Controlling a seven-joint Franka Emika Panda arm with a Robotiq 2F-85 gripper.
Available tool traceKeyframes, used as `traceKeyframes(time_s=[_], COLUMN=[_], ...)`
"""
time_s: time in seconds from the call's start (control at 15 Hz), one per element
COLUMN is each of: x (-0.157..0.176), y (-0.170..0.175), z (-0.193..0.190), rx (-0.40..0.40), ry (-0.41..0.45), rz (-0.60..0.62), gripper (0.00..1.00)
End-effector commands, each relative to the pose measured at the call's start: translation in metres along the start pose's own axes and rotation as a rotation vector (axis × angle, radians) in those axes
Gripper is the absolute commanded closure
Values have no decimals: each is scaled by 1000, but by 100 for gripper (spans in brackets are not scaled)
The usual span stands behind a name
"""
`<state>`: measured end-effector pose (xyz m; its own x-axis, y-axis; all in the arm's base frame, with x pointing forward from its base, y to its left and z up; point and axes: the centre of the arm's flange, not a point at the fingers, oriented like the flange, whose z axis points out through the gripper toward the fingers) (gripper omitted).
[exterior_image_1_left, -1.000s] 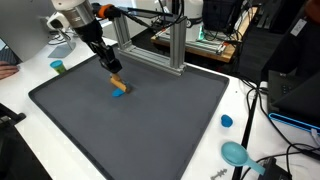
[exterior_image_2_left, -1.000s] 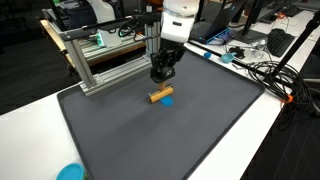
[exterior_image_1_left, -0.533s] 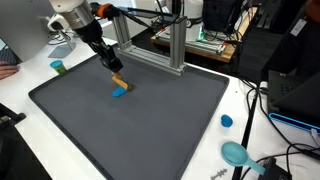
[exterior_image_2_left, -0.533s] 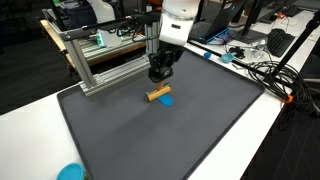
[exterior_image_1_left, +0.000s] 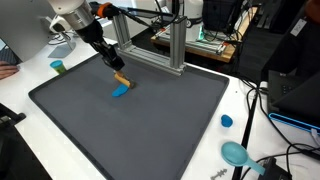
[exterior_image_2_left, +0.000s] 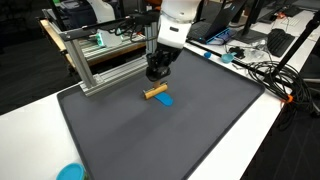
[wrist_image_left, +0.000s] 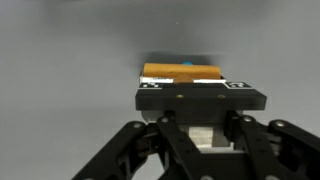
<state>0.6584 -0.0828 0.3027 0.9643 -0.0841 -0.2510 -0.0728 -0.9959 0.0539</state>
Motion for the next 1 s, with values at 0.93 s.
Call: traceKeyframes(time_s=[0.93], x=[-91], y=[-9], z=[-64], rx=[-9], ry=[38], rz=[-508], gripper=[78])
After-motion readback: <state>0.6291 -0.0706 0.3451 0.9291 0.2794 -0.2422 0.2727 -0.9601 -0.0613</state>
